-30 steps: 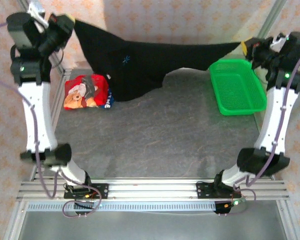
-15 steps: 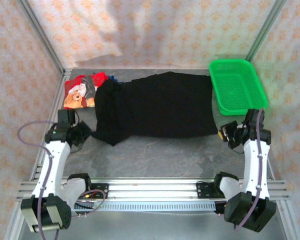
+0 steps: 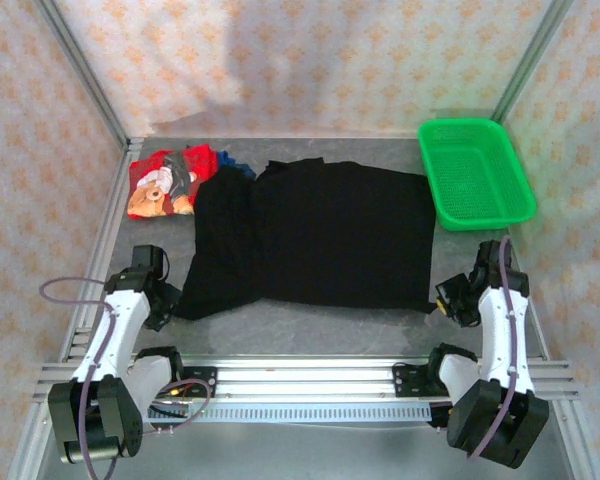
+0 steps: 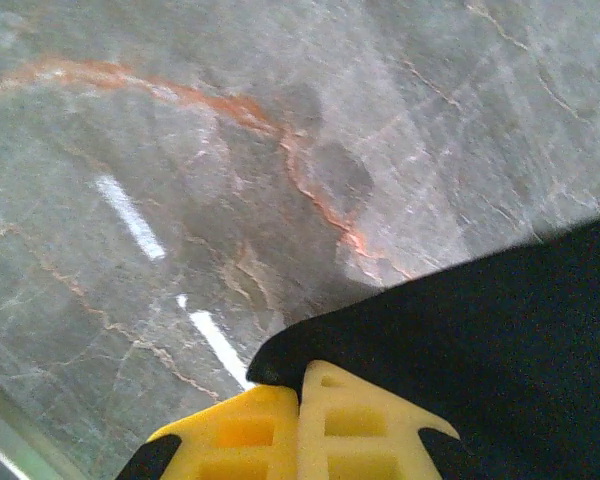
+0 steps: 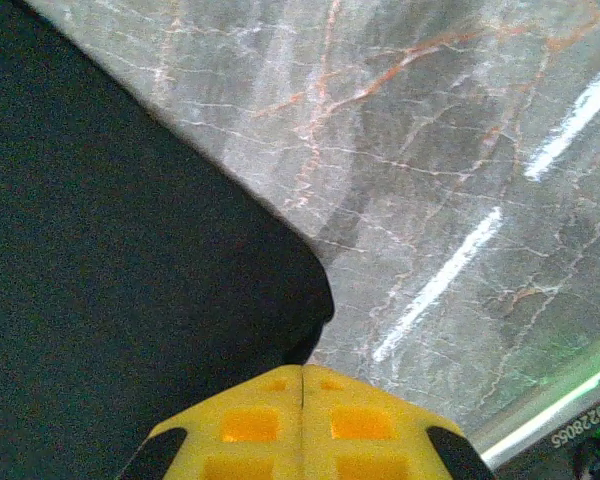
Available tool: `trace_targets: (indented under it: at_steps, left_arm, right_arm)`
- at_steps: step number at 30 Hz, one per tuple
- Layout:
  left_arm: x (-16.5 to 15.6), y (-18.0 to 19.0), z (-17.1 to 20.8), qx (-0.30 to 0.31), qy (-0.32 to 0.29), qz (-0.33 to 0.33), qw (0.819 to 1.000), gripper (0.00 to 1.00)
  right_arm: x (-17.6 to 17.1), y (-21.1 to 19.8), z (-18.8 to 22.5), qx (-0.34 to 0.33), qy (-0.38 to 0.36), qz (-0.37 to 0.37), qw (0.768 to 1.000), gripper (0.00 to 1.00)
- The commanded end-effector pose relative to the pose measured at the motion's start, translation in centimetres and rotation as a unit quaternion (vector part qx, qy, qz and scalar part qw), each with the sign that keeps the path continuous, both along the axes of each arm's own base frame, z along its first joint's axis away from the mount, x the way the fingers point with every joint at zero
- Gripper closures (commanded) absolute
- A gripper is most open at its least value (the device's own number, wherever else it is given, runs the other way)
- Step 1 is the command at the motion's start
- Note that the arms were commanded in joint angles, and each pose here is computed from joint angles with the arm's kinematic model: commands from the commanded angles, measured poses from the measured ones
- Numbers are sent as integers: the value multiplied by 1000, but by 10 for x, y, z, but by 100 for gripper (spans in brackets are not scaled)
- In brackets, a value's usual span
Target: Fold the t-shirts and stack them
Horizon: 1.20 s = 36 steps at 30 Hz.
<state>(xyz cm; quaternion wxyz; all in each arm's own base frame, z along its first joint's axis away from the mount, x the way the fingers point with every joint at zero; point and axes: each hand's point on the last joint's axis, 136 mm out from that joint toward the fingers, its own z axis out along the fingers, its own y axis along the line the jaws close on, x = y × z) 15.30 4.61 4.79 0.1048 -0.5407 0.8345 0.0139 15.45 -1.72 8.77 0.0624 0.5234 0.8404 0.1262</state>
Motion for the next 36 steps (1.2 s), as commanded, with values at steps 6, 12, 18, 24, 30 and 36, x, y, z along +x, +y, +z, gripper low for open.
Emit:
trace_targets:
  at_steps: [6,12,18,24,30,36]
  left_arm:
    - [-17,20,42,62,-27,55,996,100]
    - [-18,6,4,14,-9,72,997,100]
    - [-26,-8,-24,-22,-3,74,997,100]
    - [-17,-15,-16,-31,-23,50,998,100]
    - [7,-1,44,21,-70,7,997,100]
    - [-4,-4,26,9,-46,23,999,100]
  right_arm:
    - [-32,-3,5,-29,27,-24,999,100]
    - [-37,3,-13,-11,35,-37,999,100]
    - [-39,9,-28,3,41,-35,999,100]
    - [-33,9,-21,2,31,-27,999,100]
    - [-22,-1,-1,-22,14,-23,999,100]
    - [-25,-1,-9,-18,32,-30,999,100]
